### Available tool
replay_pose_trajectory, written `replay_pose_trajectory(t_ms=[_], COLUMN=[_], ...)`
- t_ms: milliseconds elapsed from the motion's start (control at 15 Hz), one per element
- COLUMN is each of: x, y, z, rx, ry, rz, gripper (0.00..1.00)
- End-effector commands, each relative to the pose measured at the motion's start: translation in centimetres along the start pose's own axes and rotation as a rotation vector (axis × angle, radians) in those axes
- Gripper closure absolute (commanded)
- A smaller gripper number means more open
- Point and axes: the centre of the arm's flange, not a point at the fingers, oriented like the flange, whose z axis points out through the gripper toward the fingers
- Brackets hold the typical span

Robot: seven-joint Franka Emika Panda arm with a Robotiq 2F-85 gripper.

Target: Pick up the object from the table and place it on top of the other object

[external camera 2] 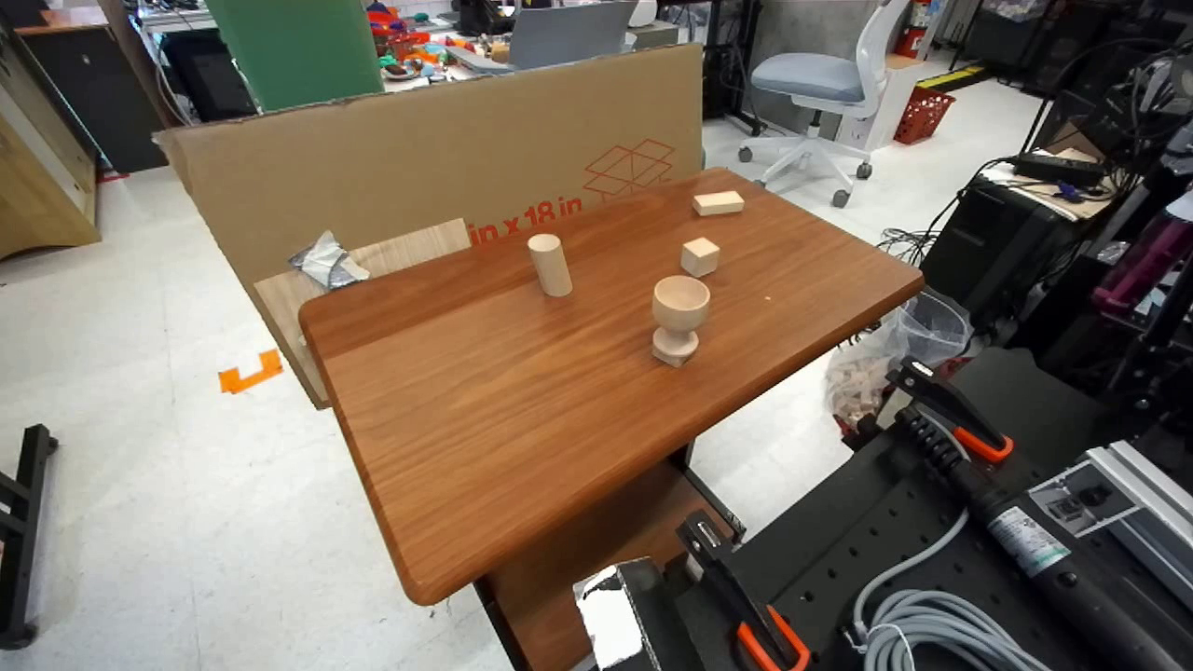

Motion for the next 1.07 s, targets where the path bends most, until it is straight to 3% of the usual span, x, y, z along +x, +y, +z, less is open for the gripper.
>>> replay_pose_trajectory(t_ms=[0, 333, 733, 1000], x=[2.1, 6.8, 14.5, 18.5], y=[-1.1, -4.5, -6.4, -7.0], z=[-0.3, -1.2, 0.1, 2.9], rx=[-0.006, -0.021, -0.100, -0.112], ry=[-0.038, -0.124, -0.050, -0.070], rz=[0.032, 0.066, 0.057, 0.038], gripper=[0.00, 0.00, 0.00, 0.00])
